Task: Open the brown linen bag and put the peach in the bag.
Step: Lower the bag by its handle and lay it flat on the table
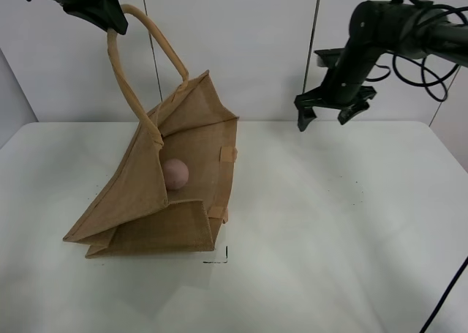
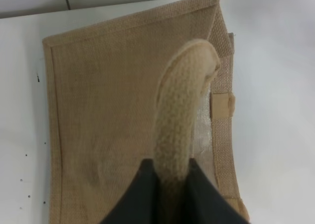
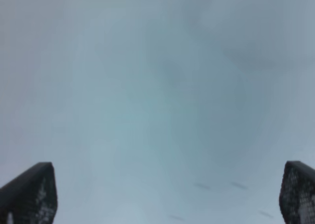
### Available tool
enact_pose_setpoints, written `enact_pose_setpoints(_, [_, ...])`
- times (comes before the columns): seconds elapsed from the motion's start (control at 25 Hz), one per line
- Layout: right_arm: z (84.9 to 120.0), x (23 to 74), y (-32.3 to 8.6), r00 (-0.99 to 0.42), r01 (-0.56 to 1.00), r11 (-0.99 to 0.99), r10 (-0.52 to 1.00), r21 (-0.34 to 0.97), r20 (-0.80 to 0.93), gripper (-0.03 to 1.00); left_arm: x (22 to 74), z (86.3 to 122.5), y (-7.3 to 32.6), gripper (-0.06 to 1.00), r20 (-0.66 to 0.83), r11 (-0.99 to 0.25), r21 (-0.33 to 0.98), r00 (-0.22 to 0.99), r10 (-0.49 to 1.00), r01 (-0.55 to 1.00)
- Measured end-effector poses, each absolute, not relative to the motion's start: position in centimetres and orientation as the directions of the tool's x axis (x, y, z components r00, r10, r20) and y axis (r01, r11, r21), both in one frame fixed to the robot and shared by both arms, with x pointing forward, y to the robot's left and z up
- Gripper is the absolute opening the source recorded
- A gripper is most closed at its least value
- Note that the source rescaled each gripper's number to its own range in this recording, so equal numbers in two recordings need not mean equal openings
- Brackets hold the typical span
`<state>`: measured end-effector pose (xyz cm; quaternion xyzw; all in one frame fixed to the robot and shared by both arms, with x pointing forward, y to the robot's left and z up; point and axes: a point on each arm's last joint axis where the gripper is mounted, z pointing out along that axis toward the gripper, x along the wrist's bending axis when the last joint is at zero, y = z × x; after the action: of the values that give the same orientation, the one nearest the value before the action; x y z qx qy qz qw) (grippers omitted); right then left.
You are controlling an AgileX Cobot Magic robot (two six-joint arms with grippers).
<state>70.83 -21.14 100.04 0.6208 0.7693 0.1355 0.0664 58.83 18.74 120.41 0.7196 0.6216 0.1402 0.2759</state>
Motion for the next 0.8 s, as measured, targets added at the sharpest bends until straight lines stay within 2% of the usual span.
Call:
enact_pose_setpoints(0.12, [100.0, 71.2, -25.1, -0.140, 0.955, 0.118, 0.988, 0.271, 0.064, 1.00, 58.8, 120.4, 18.7, 0.00, -0.141, -0.075, 0.571, 0.188, 0.972, 0.817])
enact_pose_setpoints(0.24, [99.9, 71.0, -27.2, -0.097, 0.970, 0.080, 0.993, 0.231, 0.064, 1.00, 58.8, 120.4, 18.7, 0.00, -0.141, -0.075, 0.571, 0.188, 0.972, 0.817])
enact_pose_setpoints(0.56, [101.3, 70.3, -27.3, -0.102, 0.968, 0.082, 0.992, 0.238, 0.072, 1.00, 58.8, 120.4, 18.7, 0.00, -0.141, -0.075, 0.572, 0.188, 0.972, 0.817])
enact_pose_setpoints(0.8, [104.8, 64.7, -27.5, -0.101, 0.971, 0.082, 0.992, 0.226, 0.073, 1.00, 58.8, 120.4, 18.7, 0.00, -0.141, -0.075, 0.572, 0.188, 0.972, 0.817])
